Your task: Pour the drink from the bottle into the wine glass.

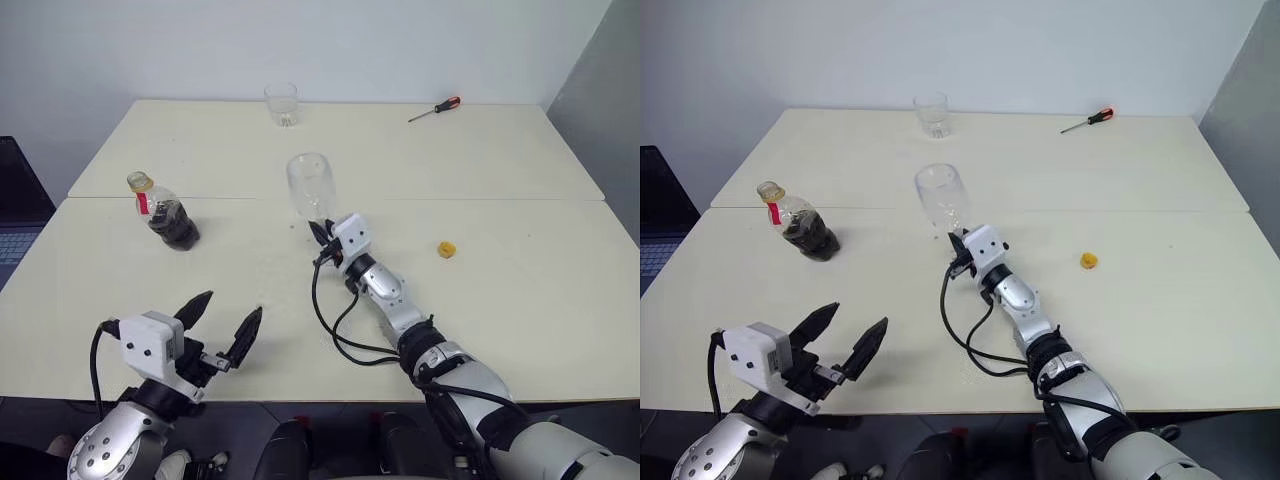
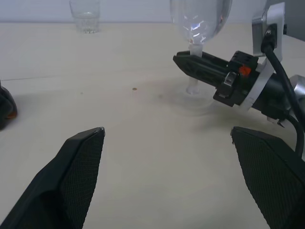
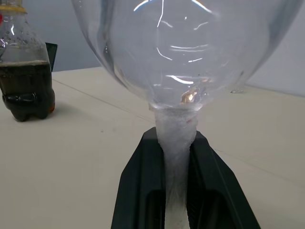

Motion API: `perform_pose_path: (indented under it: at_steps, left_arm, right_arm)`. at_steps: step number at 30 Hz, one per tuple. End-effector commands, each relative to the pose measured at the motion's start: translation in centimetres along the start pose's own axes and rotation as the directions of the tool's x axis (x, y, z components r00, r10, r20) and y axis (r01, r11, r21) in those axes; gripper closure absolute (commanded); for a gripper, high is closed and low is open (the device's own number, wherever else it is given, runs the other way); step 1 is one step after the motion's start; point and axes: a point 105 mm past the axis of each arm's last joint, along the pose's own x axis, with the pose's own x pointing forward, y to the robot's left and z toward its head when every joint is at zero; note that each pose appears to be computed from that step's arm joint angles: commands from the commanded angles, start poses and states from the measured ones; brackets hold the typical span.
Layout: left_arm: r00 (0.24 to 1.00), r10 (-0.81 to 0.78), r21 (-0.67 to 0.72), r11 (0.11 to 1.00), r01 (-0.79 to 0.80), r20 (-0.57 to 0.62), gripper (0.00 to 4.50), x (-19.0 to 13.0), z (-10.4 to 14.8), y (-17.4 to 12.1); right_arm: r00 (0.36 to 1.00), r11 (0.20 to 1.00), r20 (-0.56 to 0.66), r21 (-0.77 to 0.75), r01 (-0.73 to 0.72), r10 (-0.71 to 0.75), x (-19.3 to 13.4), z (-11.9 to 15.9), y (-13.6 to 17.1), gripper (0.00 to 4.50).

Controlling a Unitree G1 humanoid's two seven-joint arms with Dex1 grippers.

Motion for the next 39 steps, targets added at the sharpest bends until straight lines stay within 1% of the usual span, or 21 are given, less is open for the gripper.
perform_pose_path:
  at_steps: [1, 7, 9, 11, 15, 16, 19, 26, 31, 35, 37, 39]
  left_arm:
    - [0.999, -0.012, 0.015, 1.000, 0.012, 0.045, 0.00, 0.1, 1.0, -0.5]
    - [0.999, -0.026, 0.018, 1.000, 0.026, 0.043, 0.00, 0.5, 1.0, -0.6]
    - [0.998, -0.029, 0.019, 0.999, 0.028, 0.047, 0.00, 0.7, 1.1, -0.6]
    - [0.998, -0.032, 0.020, 0.999, 0.031, 0.048, 0.00, 0.8, 1.0, -0.6]
    - [0.998, -0.038, 0.019, 0.999, 0.037, 0.046, 0.00, 0.8, 0.6, -0.5]
    - [0.998, -0.038, 0.019, 0.999, 0.037, 0.045, 0.00, 0.8, 0.5, -0.4]
    - [0.998, -0.038, 0.019, 0.999, 0.037, 0.044, 0.00, 0.7, 0.0, 0.0]
    - [0.998, -0.045, 0.021, 0.999, 0.044, 0.048, 0.00, 0.6, -0.7, 0.4]
    - [0.998, -0.053, 0.022, 0.998, 0.052, 0.046, 0.00, 0.5, -1.3, 0.6]
    - [0.997, -0.062, 0.022, 0.998, 0.061, 0.046, 0.00, 0.6, -1.6, 0.6]
    - [0.997, -0.064, 0.020, 0.998, 0.063, 0.046, 0.00, 0.6, -1.8, 0.6]
    - [0.997, -0.065, 0.020, 0.998, 0.064, 0.045, 0.00, 0.6, -1.9, 0.6]
  right_arm:
    - [0.992, 0.992, 0.114, 0.106, -0.073, 0.061, 2.3, 2.7, 4.8, 4.27]
    - [0.993, 0.993, 0.093, 0.094, -0.078, 0.069, 2.0, 2.1, 4.9, 4.27]
    - [0.994, 0.993, 0.088, 0.089, -0.075, 0.067, 1.9, 1.9, 4.7, 3.54]
    - [0.994, 0.994, 0.085, 0.088, -0.071, 0.064, 1.8, 1.8, 4.5, 2.96]
    - [0.995, 0.994, 0.084, 0.087, -0.063, 0.056, 1.6, 1.7, 4.1, 1.53]
    - [0.995, 0.994, 0.085, 0.086, -0.062, 0.054, 1.6, 1.7, 4.0, 1.24]
    - [0.994, 0.995, 0.097, 0.076, -0.060, 0.052, 1.3, 1.9, 3.5, 0.07]
    - [0.990, 0.994, 0.107, 0.045, -0.098, 0.093, 0.4, 2.0, 2.8, 0.02]
    - [0.986, 0.990, 0.098, 0.015, -0.140, 0.138, -1.4, 2.1, 1.6, 0.02]
    - [0.990, 0.992, 0.051, -0.015, -0.129, 0.130, -4.3, 1.9, -0.3, 0.02]
    - [0.993, 0.993, 0.019, -0.033, -0.117, 0.117, -6.1, 2.1, -1.6, 0.02]
    - [0.993, 0.992, -0.008, -0.045, -0.115, 0.115, -7.3, 2.3, -2.3, 0.02]
